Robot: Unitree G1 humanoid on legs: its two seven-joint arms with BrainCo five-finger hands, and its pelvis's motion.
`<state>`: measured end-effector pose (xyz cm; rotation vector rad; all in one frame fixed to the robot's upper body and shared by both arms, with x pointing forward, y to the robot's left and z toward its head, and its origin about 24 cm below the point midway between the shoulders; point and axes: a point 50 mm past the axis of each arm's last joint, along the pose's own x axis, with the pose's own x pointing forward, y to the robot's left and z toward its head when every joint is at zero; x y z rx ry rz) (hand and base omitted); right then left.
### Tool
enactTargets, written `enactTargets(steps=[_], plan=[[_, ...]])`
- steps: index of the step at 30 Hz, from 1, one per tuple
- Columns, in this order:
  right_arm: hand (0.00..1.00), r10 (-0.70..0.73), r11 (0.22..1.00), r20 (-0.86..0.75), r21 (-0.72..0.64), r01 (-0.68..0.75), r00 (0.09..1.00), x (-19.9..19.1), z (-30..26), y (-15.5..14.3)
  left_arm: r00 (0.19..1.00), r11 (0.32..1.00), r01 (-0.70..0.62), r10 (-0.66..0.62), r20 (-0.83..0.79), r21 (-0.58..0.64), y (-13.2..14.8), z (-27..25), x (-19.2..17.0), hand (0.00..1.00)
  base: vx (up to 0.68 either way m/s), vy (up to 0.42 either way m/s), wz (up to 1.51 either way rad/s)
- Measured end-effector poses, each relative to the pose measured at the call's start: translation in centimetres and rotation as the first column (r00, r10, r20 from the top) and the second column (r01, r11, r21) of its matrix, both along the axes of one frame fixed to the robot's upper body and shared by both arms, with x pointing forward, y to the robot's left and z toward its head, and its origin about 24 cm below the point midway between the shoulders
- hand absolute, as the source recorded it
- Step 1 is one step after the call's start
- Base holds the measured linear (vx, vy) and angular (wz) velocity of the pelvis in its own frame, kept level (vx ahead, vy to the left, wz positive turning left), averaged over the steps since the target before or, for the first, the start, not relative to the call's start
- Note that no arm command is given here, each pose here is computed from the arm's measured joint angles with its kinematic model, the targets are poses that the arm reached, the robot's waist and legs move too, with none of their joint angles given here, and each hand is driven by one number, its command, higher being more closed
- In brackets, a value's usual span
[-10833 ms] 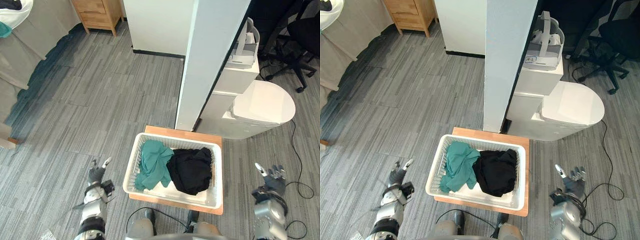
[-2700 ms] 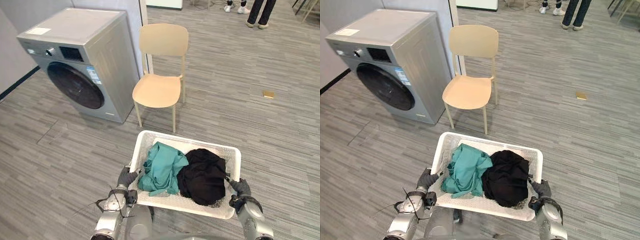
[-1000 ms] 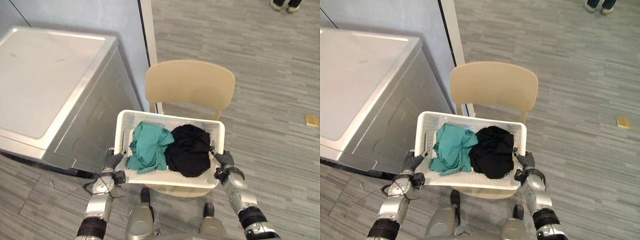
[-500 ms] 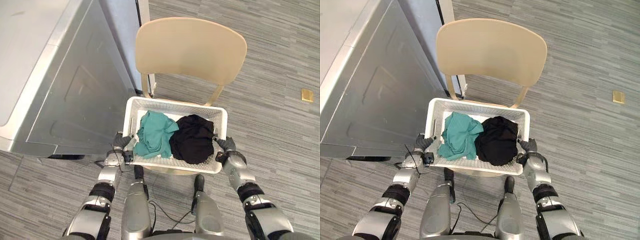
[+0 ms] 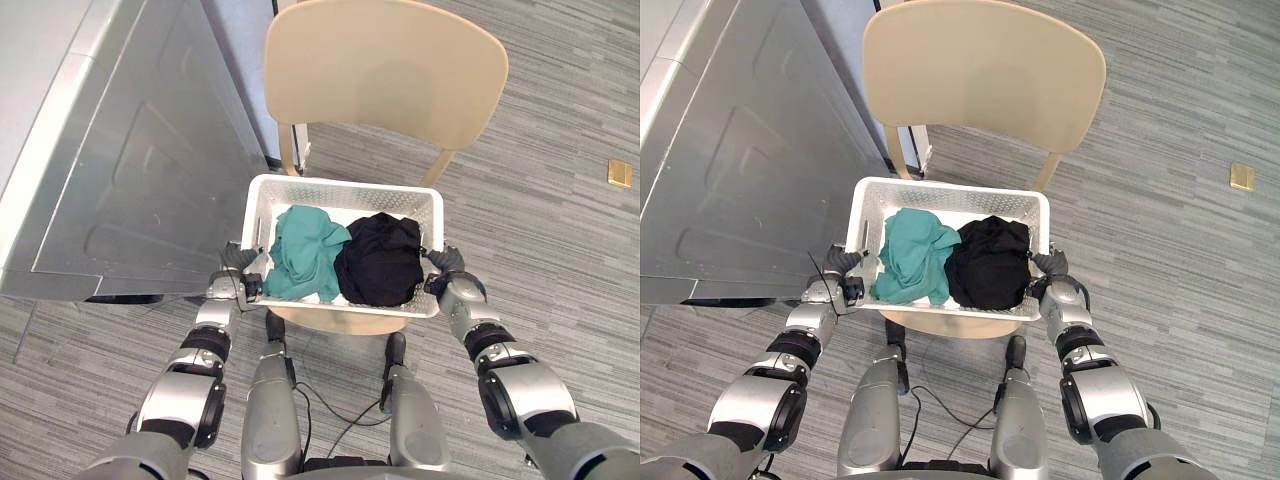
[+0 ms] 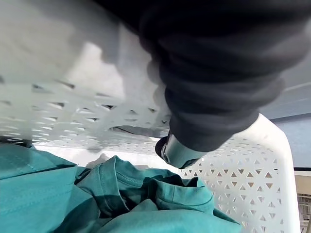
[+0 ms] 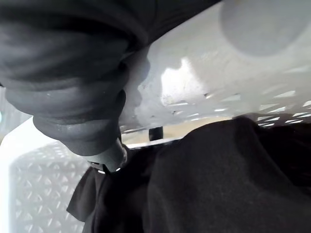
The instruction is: Pick up the laundry basket with both hands and put the clothes into the washing machine.
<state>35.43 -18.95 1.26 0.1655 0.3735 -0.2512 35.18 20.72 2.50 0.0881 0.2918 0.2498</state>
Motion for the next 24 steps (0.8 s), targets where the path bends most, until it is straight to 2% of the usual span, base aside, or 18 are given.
enactTargets(steps=[14, 19, 21, 24], plan=[[0.00, -0.048, 0.996, -0.032, 0.072, 0.050, 0.998, -0.7, -0.8, -1.7, 0.997, 0.995, -0.081, 0.082, 0.012, -0.064, 1.4, -0.2, -0.5, 0.00, 0.00, -0.003, -0.01], [0.00, -0.156, 0.980, -0.082, 0.111, 0.165, 0.984, -3.2, -3.0, -4.6, 0.989, 0.984, -0.145, 0.147, 0.015, -0.099, 3.6, -1.2, -2.3, 0.00, -0.01, 0.001, 0.04], [0.00, -0.259, 0.960, -0.115, 0.083, 0.269, 0.959, -5.0, -3.7, -7.8, 0.967, 0.963, -0.252, 0.254, 0.002, -0.098, 6.8, -1.7, -4.1, 0.00, 0.00, 0.000, 0.00], [0.00, -0.391, 0.913, -0.174, 0.054, 0.405, 0.904, -8.4, -5.2, -11.5, 0.942, 0.940, -0.336, 0.335, -0.021, -0.060, 9.5, -2.7, -6.7, 0.00, 0.00, 0.000, 0.00]])
